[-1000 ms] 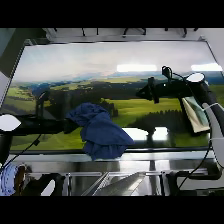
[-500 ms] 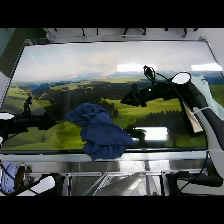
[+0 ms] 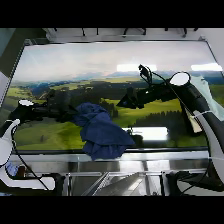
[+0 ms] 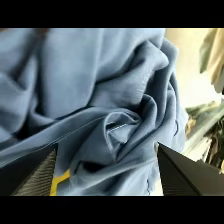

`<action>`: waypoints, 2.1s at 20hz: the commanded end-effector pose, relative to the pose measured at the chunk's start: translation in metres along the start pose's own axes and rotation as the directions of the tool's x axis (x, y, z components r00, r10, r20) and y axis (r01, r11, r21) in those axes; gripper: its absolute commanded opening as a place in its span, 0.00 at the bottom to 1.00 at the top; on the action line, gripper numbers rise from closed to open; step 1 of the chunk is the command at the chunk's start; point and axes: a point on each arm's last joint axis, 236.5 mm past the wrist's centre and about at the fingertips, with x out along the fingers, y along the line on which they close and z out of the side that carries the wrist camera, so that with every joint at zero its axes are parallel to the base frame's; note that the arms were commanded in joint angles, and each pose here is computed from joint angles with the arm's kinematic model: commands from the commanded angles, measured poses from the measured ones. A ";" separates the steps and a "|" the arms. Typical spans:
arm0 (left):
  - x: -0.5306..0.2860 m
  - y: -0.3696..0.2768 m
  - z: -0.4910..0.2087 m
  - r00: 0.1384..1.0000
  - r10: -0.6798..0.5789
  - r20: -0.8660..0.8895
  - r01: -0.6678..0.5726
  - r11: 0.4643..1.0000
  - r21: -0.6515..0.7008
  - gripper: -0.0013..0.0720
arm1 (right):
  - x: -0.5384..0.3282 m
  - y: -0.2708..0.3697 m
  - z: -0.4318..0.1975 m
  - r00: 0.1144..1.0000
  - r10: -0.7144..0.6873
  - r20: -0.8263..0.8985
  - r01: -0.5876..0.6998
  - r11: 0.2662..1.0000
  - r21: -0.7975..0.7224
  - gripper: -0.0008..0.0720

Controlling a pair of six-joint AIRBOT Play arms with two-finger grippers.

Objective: Fold the shirts.

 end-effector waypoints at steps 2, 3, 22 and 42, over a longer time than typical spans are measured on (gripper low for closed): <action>0.014 -0.003 -0.006 0.999 -0.012 -0.038 0.012 1.000 -0.001 0.25 | 0.000 0.000 0.000 1.000 -0.006 0.004 0.006 1.000 -0.003 0.05; 0.015 -0.002 -0.007 0.999 -0.012 -0.039 0.012 1.000 0.002 0.04 | 0.000 0.000 0.000 1.000 -0.006 0.004 0.006 1.000 -0.003 0.04; -0.068 -0.022 -0.066 0.971 0.163 0.173 -0.183 0.977 0.106 0.04 | 0.113 -0.085 -0.140 0.968 -0.251 -0.004 0.238 0.914 0.327 0.97; -0.081 -0.019 -0.038 0.973 0.194 0.128 -0.211 0.967 0.139 0.04 | 0.156 -0.091 -0.121 0.958 -0.243 0.149 0.167 0.902 0.398 0.04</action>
